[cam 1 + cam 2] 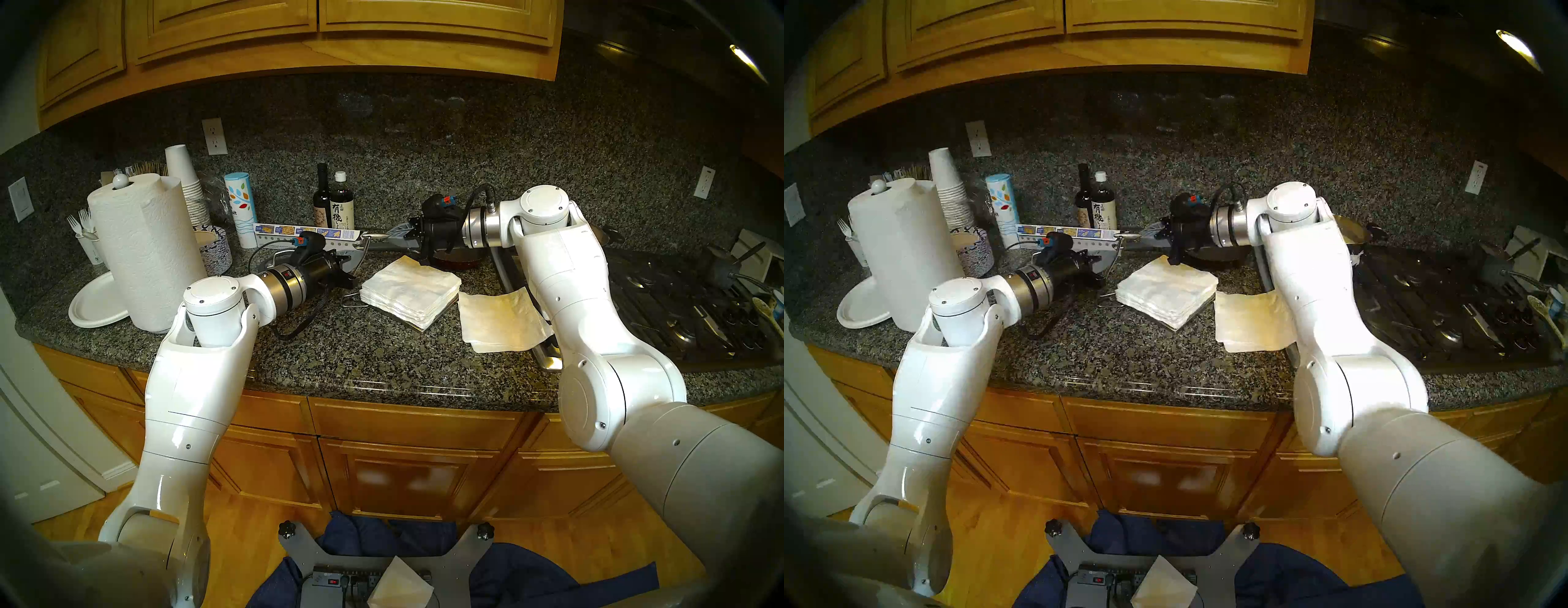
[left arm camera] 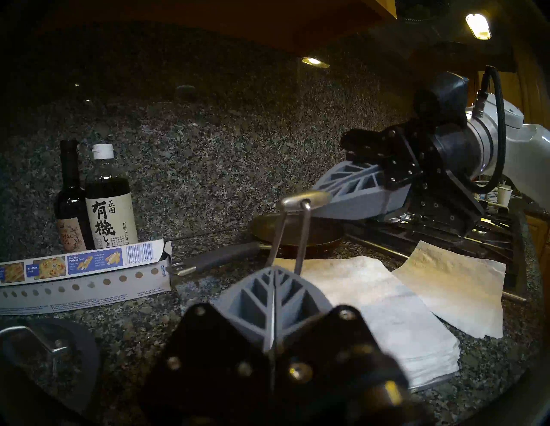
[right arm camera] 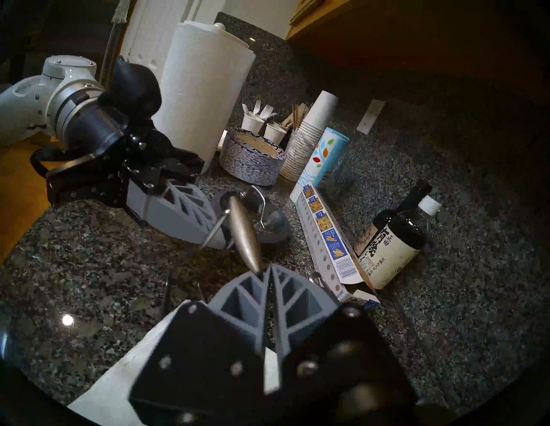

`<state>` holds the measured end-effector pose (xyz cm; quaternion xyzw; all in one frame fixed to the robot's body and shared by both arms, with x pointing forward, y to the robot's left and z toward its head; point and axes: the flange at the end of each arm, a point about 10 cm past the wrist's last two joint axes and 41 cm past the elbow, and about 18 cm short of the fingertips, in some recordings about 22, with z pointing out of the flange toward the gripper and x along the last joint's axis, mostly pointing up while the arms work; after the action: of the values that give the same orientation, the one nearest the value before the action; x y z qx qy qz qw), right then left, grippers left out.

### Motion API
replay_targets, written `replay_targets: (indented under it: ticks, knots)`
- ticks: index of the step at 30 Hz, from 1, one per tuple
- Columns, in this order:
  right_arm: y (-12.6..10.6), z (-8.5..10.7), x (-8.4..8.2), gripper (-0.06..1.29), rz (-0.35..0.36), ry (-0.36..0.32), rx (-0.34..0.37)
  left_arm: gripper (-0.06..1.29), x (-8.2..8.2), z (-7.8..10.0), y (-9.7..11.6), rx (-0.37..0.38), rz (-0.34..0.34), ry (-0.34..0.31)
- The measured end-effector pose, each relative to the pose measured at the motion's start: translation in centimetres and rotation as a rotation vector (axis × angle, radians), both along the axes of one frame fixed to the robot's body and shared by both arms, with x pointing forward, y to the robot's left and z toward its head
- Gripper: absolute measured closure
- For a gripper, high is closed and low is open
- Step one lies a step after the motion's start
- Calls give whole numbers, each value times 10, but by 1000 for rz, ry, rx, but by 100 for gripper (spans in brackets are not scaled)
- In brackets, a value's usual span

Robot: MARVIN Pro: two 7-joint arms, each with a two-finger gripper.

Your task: Take napkin out of napkin holder

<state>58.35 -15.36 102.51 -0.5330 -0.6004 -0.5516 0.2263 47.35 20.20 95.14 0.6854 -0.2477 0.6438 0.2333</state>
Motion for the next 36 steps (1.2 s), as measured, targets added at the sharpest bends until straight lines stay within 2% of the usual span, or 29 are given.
replay_targets:
  ticks: [12, 21, 36]
  knots:
    - [-6, 9, -2, 120, 13, -16, 8, 125, 3, -3, -13, 8, -31, 3]
    - [-21, 15, -6, 120, -7, -20, 3, 125, 4, -6, -23, 11, -56, 8]
    - [-61, -3, -20, 120, -94, 23, 2, 125, 6, -15, -33, 14, -87, 30]
